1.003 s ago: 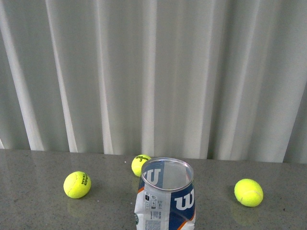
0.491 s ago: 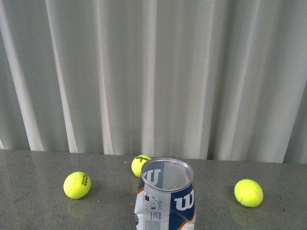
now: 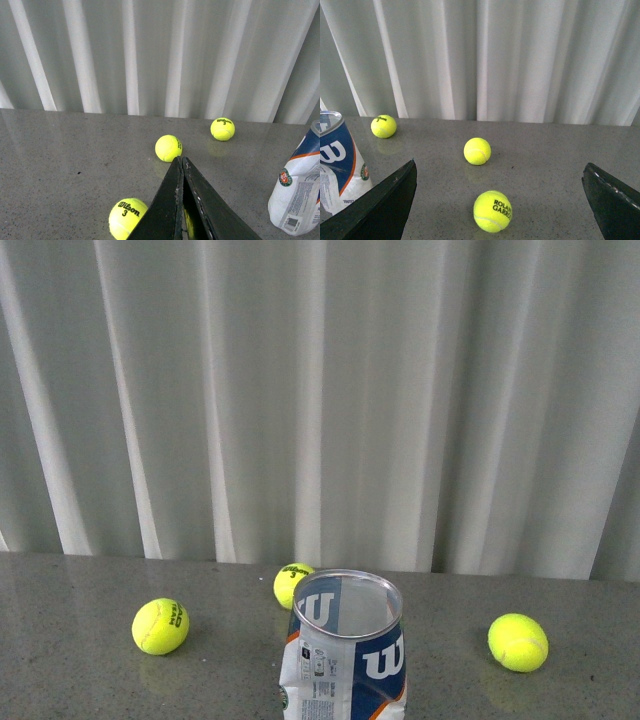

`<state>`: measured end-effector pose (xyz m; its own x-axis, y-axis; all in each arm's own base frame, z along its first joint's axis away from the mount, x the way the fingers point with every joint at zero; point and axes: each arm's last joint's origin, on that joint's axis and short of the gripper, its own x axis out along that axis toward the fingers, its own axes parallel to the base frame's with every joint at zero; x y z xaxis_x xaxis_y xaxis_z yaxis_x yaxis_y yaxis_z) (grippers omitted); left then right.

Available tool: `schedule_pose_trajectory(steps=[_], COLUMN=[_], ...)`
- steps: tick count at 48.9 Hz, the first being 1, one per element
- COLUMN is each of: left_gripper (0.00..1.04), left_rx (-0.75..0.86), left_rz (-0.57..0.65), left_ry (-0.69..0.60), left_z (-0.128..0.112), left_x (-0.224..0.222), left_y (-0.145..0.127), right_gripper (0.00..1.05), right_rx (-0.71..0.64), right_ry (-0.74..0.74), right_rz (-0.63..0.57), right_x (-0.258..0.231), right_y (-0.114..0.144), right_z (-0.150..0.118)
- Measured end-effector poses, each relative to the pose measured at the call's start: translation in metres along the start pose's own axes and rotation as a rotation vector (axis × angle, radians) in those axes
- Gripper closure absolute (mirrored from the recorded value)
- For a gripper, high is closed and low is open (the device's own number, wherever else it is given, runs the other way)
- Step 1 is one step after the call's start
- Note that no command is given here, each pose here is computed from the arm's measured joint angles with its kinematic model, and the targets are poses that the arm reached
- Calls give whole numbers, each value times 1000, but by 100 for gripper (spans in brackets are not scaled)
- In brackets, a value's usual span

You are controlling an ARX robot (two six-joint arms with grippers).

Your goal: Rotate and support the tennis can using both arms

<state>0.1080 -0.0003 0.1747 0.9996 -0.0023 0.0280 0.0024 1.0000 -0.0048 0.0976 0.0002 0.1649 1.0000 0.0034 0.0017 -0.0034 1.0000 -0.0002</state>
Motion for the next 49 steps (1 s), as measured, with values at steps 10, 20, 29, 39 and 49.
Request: schedule_pose_trajectory(steps=[10, 20, 29, 39, 49], left_gripper=[101, 88, 51, 14, 7], left_rx=[0, 0, 0, 0, 1], left_rz=[0, 0, 0, 0, 0], left_ry=[2, 7, 6, 6, 6], left_z=[-2, -3, -3, -3, -3], left_x=[-12, -12, -12, -12, -12], left_y=[0, 0, 0, 0, 0], right_gripper=[7, 7, 7, 7, 7], right_rx=[0, 0, 0, 0, 0], right_ry=[0, 0, 0, 0, 0], right_rz=[0, 0, 0, 0, 0], right_x=[0, 0, 0, 0, 0], right_y=[0, 0, 0, 0, 0], right_z=[0, 0, 0, 0, 0])
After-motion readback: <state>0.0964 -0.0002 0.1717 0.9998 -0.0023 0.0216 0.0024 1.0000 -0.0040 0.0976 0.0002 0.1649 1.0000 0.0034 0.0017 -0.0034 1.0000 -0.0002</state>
